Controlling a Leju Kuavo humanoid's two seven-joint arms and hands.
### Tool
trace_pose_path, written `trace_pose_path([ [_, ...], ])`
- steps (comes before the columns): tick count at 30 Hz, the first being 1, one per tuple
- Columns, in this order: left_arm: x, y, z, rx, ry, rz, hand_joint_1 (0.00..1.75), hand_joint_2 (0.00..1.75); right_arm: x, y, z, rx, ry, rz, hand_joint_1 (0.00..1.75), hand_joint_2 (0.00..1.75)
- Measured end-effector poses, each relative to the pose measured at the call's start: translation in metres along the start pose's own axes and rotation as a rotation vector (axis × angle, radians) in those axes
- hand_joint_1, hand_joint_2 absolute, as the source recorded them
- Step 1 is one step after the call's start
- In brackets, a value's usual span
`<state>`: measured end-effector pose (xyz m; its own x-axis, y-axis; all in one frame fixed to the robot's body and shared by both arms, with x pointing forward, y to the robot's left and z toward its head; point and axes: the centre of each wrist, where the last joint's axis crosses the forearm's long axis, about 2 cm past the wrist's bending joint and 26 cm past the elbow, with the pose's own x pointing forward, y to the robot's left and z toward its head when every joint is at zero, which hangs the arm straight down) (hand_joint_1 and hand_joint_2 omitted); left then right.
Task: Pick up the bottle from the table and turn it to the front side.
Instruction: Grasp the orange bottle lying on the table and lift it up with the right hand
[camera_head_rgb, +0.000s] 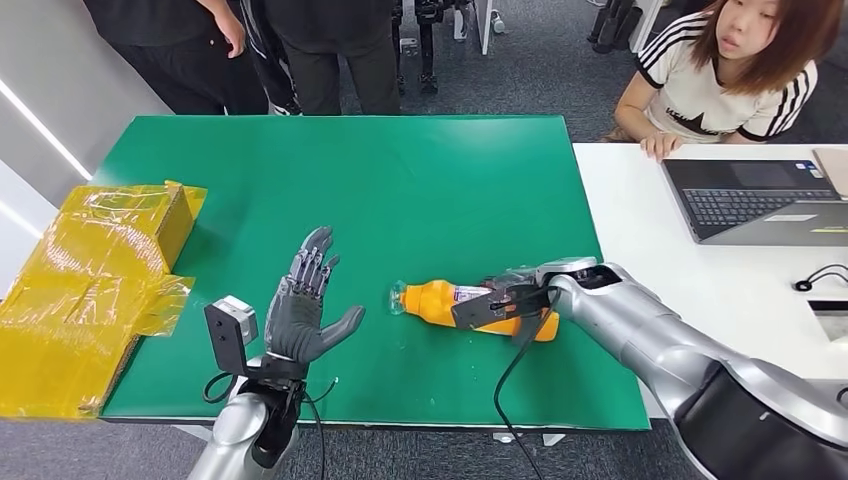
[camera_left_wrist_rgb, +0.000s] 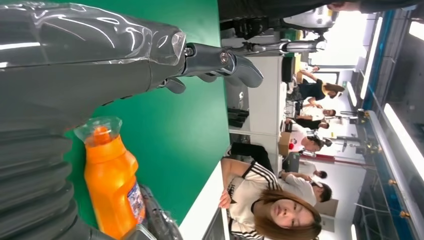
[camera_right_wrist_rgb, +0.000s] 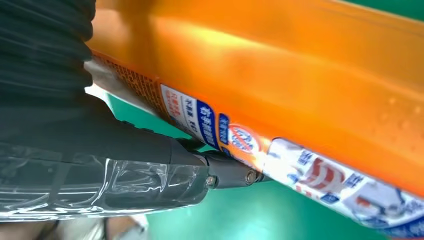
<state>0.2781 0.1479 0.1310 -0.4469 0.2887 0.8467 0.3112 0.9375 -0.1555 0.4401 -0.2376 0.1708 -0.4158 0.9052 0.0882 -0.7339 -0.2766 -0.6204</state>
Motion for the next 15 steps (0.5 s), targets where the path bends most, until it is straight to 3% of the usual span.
trace_pose_path([
  [1,0.0002,-0.0004,0.0021,0.003,0.002,0.001,0.0,1.75,0.0,-0.0023,0.0009,0.003,0.021,0.031,1.75,1.75],
  [6,0.002,-0.0016,0.0081,0.014,0.01,-0.002,0.0,1.75,0.002,-0.0102,0.0035,0.003,0.081,0.123,1.75,1.75],
  [15,0.0043,-0.0019,0.0072,0.017,0.001,-0.003,0.0,1.75,0.0063,-0.0112,0.0021,-0.012,0.089,0.162,1.75,1.75],
])
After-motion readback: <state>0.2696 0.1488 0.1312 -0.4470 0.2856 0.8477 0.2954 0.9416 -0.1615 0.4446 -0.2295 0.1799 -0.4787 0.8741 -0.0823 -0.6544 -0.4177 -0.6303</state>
